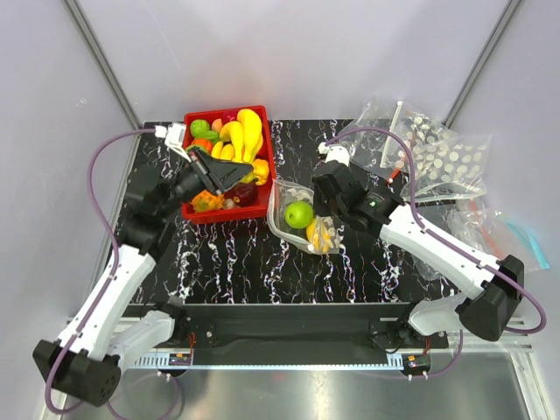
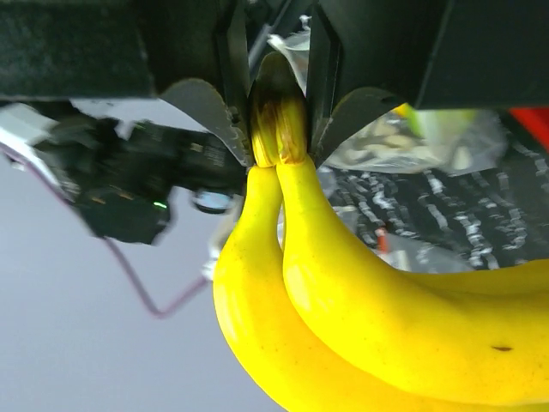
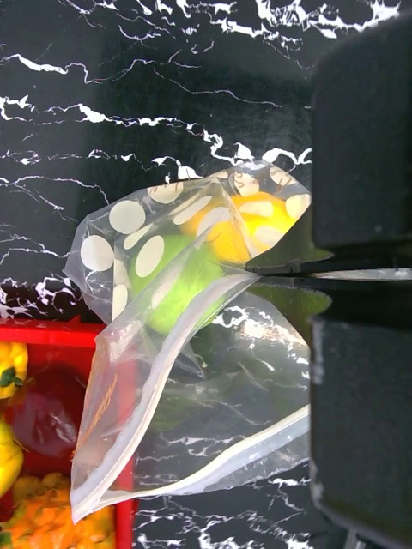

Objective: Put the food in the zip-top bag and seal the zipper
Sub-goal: Place the fake fruit in the zipper food storage bag.

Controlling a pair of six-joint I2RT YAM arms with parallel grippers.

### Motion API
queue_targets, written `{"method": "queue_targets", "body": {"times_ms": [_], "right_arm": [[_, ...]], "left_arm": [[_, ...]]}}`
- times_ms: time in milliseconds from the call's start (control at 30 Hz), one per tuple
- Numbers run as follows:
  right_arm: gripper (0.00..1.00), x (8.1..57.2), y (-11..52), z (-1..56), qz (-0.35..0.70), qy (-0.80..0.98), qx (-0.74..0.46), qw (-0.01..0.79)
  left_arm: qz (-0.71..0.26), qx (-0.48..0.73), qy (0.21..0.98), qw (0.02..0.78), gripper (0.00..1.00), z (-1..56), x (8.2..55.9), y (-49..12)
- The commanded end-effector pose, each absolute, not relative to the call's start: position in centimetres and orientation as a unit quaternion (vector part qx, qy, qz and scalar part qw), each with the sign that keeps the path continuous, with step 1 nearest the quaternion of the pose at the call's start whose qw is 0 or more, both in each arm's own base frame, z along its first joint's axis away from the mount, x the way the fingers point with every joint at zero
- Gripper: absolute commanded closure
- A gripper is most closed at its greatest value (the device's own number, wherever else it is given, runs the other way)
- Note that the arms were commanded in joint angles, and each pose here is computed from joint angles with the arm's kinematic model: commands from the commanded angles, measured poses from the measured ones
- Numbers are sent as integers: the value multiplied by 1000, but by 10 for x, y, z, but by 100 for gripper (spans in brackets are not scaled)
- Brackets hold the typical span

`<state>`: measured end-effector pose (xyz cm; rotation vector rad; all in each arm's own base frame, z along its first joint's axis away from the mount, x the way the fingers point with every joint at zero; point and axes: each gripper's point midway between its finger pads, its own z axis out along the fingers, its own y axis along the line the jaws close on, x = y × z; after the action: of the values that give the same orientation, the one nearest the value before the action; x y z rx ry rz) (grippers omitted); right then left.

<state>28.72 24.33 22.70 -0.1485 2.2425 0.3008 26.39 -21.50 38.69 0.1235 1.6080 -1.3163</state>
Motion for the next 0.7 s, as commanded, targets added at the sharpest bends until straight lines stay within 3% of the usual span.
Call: {"method": "queue_targets", "body": {"times_ms": [0,367,667], "right_arm": [[100,304,250,243,166,879,-4,447],[100,329,249,237,192,866,78,455],[100,337,244,237,197,856,119,463]], "left_arm": [[-616,62,585,524,76,435,228,-218],[-750,9,504,429,79,434,195,-237],[-776,-2,490,397,80,426,182,-252]]}}
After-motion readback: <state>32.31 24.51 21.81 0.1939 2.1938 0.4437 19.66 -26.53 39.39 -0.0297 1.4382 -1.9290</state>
